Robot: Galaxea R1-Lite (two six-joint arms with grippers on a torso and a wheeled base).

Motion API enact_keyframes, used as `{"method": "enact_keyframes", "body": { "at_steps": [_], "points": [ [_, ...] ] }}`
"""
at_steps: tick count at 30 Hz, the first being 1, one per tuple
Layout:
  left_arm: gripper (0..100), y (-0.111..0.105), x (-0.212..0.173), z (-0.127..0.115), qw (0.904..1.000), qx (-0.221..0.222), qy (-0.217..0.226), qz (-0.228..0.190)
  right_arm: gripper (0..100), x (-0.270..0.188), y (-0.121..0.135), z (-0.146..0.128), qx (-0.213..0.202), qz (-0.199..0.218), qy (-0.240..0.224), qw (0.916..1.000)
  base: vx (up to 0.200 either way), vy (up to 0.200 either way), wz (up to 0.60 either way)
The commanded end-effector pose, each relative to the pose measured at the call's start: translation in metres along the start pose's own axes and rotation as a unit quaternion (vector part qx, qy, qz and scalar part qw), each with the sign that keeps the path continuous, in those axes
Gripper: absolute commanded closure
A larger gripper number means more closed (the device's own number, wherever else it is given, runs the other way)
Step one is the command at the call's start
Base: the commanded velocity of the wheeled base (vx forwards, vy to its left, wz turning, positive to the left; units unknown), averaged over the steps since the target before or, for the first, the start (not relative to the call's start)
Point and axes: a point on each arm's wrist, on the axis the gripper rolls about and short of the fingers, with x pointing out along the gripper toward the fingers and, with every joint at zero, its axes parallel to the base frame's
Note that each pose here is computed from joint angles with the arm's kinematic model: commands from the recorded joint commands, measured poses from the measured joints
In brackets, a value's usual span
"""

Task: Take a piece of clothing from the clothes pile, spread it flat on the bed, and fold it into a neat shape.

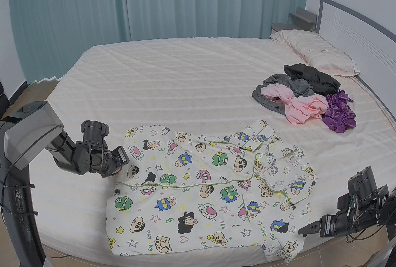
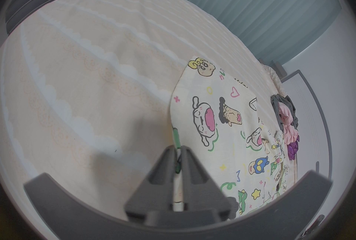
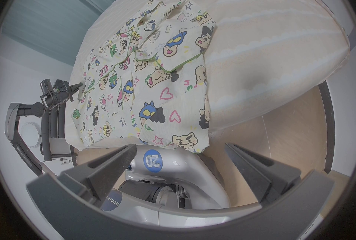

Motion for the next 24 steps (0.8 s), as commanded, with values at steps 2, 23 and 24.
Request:
{"method": "enact_keyframes", "body": {
  "at_steps": [2, 23, 24],
  "points": [
    [100, 0.002, -0.004, 0.014, 0.9998, -0.006, -0.020, -0.001, 0, 0.001, 0.000, 0.000, 0.000, 0.001, 0.002, 1.0000, 0.000, 0.000, 0.00],
    [100, 0.006, 0.010, 0.047, 0.9990, -0.021, -0.040, 0.007, 0, 0.002, 0.000, -0.001, 0.001, -0.002, 0.006, 1.0000, 0.000, 0.000, 0.00],
    [0, 0.007, 0.011, 0.047, 0.9990, -0.021, -0.039, 0.007, 0, 0.002, 0.000, -0.001, 0.001, -0.002, 0.006, 1.0000, 0.000, 0.000, 0.00]
  ]
}}
